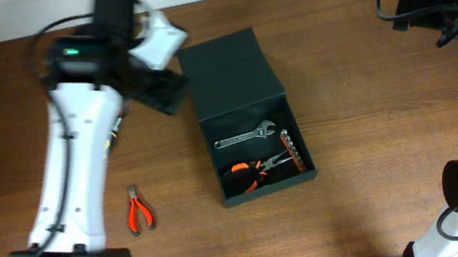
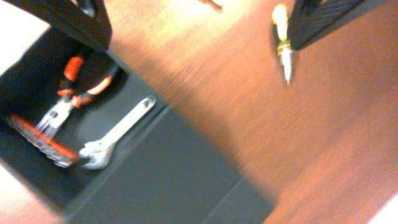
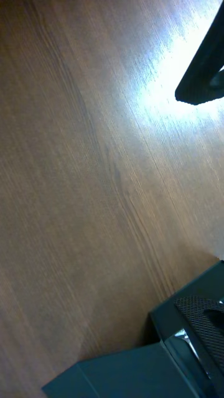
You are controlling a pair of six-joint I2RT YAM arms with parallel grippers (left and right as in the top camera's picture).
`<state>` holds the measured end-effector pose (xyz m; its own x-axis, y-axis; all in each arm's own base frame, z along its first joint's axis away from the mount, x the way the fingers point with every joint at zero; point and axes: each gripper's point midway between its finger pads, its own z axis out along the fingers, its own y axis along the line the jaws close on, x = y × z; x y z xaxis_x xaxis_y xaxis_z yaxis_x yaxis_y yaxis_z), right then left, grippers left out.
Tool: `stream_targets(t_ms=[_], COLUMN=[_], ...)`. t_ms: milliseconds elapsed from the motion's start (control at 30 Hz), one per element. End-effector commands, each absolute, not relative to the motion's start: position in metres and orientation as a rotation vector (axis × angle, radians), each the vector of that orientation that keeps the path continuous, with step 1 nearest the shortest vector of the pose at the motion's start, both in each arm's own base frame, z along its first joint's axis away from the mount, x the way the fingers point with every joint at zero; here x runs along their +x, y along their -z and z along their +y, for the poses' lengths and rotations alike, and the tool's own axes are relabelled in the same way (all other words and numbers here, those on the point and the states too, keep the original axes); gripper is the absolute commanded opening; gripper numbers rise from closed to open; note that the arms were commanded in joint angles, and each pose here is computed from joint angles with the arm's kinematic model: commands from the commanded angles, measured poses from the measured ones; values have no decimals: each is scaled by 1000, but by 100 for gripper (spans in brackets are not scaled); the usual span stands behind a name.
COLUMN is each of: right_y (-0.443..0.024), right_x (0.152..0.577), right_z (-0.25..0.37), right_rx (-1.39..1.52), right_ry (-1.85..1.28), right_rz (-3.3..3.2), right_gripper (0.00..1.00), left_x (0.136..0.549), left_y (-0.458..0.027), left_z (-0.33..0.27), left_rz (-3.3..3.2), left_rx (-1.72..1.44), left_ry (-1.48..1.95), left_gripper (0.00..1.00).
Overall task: Pack container
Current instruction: 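Open the left gripper and withdraw it from the box, then move the left gripper onto the yellow-black screwdriver and close it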
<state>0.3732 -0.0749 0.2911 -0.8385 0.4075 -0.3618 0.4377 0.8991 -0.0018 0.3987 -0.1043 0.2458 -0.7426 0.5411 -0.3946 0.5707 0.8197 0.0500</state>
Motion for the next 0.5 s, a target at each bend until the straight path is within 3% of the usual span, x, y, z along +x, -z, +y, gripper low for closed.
stream_targets(t_ms=[0, 233, 467], right_y=[-294, -294, -294], right_x=[372, 372, 372], right_z=[-76, -76, -76], right_rx=[632, 632, 631], right_ry=[116, 116, 115], right_rz=[2699, 2699, 2699], right_gripper=[99, 99, 99], left_x=[402, 405, 394], left_y=[-245, -226, -161], left_z=[-54, 40, 58], left_rz=[2707, 2771, 2861], left_rx=[538, 216, 359], left_ry=[97, 73, 69], left_gripper=[89, 99, 97])
